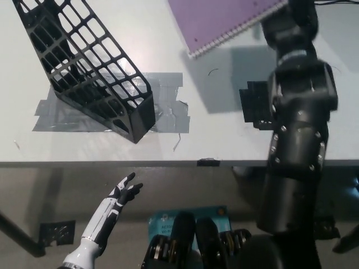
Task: A shelf with a book inside it is placed on the center of the desk infront of the robot. The robot uses its right hand to grab the book, take it out and hand it to a person.
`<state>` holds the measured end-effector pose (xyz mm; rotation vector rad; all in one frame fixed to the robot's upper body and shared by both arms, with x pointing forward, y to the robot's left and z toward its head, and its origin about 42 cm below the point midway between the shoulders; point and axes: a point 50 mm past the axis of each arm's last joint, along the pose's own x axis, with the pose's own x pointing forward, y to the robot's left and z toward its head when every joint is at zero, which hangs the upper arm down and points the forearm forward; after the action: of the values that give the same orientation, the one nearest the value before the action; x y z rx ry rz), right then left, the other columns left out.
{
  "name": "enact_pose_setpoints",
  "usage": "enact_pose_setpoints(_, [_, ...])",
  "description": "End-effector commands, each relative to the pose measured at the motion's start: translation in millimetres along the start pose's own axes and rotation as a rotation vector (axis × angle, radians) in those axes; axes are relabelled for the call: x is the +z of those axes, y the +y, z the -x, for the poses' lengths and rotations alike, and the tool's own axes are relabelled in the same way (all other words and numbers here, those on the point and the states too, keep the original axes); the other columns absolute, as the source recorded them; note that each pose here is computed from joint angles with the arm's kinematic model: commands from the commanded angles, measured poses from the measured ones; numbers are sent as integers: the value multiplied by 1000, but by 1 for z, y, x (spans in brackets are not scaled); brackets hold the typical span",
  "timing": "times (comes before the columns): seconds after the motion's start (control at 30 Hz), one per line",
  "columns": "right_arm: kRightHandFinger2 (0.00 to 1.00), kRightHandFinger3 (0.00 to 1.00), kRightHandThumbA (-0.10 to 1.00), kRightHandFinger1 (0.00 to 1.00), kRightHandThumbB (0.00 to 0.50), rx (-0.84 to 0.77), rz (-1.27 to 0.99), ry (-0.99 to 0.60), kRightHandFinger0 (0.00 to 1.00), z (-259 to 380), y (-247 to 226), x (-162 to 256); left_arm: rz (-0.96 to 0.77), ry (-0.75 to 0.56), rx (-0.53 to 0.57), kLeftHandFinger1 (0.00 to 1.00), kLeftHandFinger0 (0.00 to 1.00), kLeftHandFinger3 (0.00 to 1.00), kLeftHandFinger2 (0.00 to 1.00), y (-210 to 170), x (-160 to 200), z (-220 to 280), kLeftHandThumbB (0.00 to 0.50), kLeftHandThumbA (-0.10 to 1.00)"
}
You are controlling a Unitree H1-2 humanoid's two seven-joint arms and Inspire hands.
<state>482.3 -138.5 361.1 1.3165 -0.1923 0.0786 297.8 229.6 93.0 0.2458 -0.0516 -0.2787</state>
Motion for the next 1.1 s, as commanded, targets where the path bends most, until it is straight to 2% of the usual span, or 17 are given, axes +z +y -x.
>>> enact_pose_setpoints(0.0, [0,25,1000,0,0,22,-130,65,0,7,-7,-4,-33,-55,1,983,1000,1000,909,7,8,1,257,1000])
enact_pose_setpoints(0.07, [0,25,1000,0,0,-40,-106,73,0,11,-32,-8,-30,-48,3,983,1000,1000,923,7,8,2,257,1000])
enact_pose_setpoints(0.13, [0,8,1000,0,0,-114,-89,73,0,14,-64,-11,-11,-46,3,937,1000,1000,935,8,7,2,258,1000])
enact_pose_setpoints(0.4, [0,0,1000,0,0,-260,-79,116,0,17,-123,-24,-12,-54,6,913,999,1000,932,10,7,3,258,1000])
enact_pose_setpoints(0.47, [0,60,1000,0,0,-307,-58,129,0,20,-139,-33,-12,-54,7,909,986,1000,930,9,6,3,250,1000])
enact_pose_setpoints(0.6, [0,193,1000,0,0,-344,-59,143,0,25,-156,-42,-10,-57,9,905,972,1000,929,9,6,3,230,1000])
enact_pose_setpoints(0.7, [0,219,1000,0,1,-355,-51,148,0,22,-158,-44,-20,-60,11,902,979,1000,930,11,8,2,233,1000])
enact_pose_setpoints(0.83, [0,192,1000,0,0,-346,-43,129,0,19,-158,-37,0,-56,9,911,968,1000,935,10,9,2,256,1000])
enact_pose_setpoints(0.87, [0,180,1000,0,0,-344,-39,127,0,18,-158,-36,-7,-55,10,925,1000,1000,929,10,9,2,249,1000])
enact_pose_setpoints(0.93, [0,154,1000,0,0,-344,-34,126,0,18,-158,-35,-22,-59,11,938,1000,1000,921,10,9,2,240,1000])
enact_pose_setpoints(0.97, [0,178,1000,0,7,-347,-31,122,0,17,-158,-34,-32,-59,12,963,1000,1000,918,10,9,1,247,1000])
enact_pose_setpoints(1.0, [40,284,1000,0,31,-352,-29,112,0,17,-158,-34,-33,-59,12,942,1000,1000,920,10,10,1,241,1000])
enact_pose_setpoints(1.03, [418,632,1000,315,221,-342,-13,94,253,19,-157,-35,-32,-60,11,925,1000,1000,922,11,10,0,244,1000])
enact_pose_setpoints(1.07, [429,644,981,358,193,-332,-1,87,299,20,-157,-36,-31,-60,11,921,1000,1000,923,11,9,0,244,1000])
